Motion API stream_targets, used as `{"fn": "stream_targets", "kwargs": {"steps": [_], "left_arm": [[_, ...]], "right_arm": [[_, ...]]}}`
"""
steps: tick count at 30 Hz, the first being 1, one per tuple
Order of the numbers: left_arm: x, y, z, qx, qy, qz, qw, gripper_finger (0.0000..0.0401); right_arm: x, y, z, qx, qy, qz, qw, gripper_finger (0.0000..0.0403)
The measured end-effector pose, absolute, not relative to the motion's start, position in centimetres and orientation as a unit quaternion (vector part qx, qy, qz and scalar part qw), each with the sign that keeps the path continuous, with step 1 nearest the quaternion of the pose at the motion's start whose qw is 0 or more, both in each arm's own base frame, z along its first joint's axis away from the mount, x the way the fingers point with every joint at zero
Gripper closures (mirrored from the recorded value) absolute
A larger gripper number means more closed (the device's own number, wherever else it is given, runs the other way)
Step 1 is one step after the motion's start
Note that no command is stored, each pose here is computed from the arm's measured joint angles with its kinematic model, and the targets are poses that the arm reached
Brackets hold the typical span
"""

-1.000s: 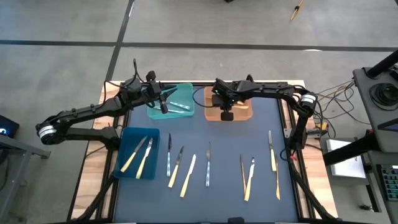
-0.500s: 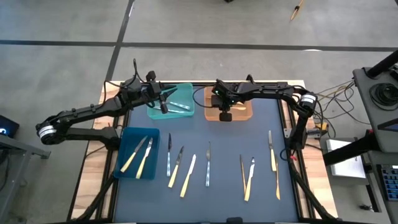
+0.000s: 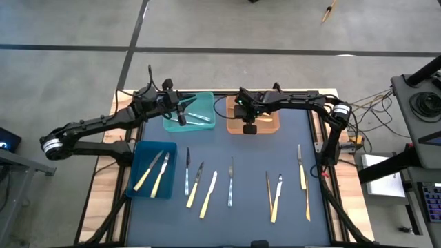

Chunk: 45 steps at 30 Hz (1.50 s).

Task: Sort silverware by color (type)
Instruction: Put the golden knife into the orange bin

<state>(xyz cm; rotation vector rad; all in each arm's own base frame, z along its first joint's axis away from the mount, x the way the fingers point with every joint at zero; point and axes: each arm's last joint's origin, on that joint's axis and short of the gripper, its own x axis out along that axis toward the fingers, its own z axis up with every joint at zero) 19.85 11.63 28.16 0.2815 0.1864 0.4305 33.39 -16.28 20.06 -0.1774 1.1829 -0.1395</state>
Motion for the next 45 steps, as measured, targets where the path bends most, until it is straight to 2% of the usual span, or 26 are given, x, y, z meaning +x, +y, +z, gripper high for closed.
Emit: {"fn": "stream_targets", "kwargs": {"steps": [45], "left_arm": [[19.86,11.63,28.15,0.139,0.092,0.213,0.963,0.0361]], "right_arm": [[33.4,-16.12,19.93,-0.058,0.548,-0.054,0.833,0.0375]]}}
